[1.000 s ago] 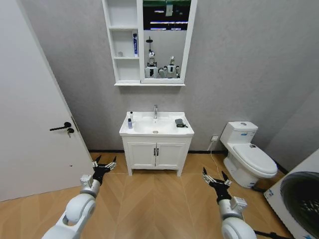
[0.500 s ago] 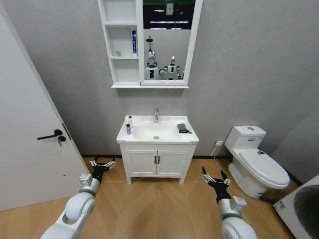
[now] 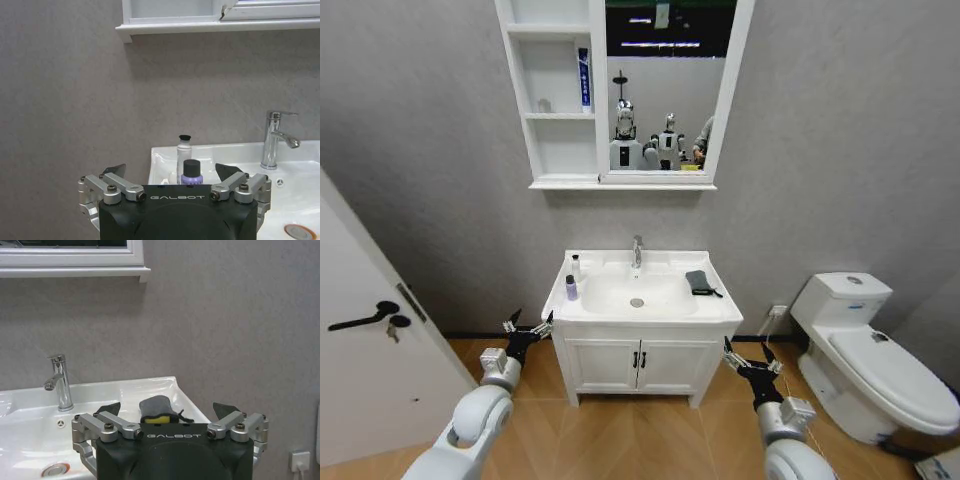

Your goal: Move facial cleanser and shampoo from washbasin to cabinet, then wipe washbasin with towel.

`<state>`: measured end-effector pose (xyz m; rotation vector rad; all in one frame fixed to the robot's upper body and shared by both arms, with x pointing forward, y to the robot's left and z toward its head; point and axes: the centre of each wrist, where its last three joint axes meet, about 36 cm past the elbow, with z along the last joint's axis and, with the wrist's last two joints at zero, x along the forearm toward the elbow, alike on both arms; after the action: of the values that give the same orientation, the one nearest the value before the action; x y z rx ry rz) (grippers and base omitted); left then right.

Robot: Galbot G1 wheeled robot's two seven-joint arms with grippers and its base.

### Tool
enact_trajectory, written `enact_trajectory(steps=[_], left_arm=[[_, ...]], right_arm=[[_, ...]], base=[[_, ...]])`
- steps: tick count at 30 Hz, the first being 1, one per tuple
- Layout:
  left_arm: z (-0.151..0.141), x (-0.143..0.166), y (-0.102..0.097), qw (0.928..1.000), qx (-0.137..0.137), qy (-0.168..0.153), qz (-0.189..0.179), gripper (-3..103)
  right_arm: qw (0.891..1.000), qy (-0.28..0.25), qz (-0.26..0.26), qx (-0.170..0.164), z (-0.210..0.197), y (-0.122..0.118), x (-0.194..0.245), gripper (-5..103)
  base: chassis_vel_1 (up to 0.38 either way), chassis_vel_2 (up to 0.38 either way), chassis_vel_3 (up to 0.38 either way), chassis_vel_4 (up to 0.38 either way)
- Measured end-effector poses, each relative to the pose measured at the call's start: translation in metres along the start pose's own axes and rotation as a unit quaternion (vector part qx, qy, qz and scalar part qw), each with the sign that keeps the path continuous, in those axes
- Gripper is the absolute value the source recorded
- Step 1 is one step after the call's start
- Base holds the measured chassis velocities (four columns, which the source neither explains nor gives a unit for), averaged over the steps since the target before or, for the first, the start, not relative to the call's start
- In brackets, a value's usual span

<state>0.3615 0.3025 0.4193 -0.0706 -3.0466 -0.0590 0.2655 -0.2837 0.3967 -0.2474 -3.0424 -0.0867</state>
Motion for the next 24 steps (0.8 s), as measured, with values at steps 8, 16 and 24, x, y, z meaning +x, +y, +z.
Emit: enact_trajectory(steps=[8, 16, 24], left_arm=[[0.002, -0.01, -0.009, 0.9999, -0.003, 0.004, 0.016, 98], [0.008, -0.022, -0.019, 0.9995, -0.006, 0.012, 0.028, 98], [0.035, -0.043, -0.025, 0.9988, -0.007, 0.039, 0.027, 98]], right_arm=[[1.0, -0.008, -0.009, 0.003, 0.004, 0.002, -0.003, 100], [1.0, -0.005, -0.005, 0.006, 0.008, 0.0, -0.003, 100], [1.0, -0.008, -0.002, 0.01, 0.009, -0.007, -0.006, 100]], base=[[-0.224, 0.196, 0.152, -0.166], [0.037, -0.025, -0.049, 0.029], [0.031, -0.018, -0.012, 0.023]])
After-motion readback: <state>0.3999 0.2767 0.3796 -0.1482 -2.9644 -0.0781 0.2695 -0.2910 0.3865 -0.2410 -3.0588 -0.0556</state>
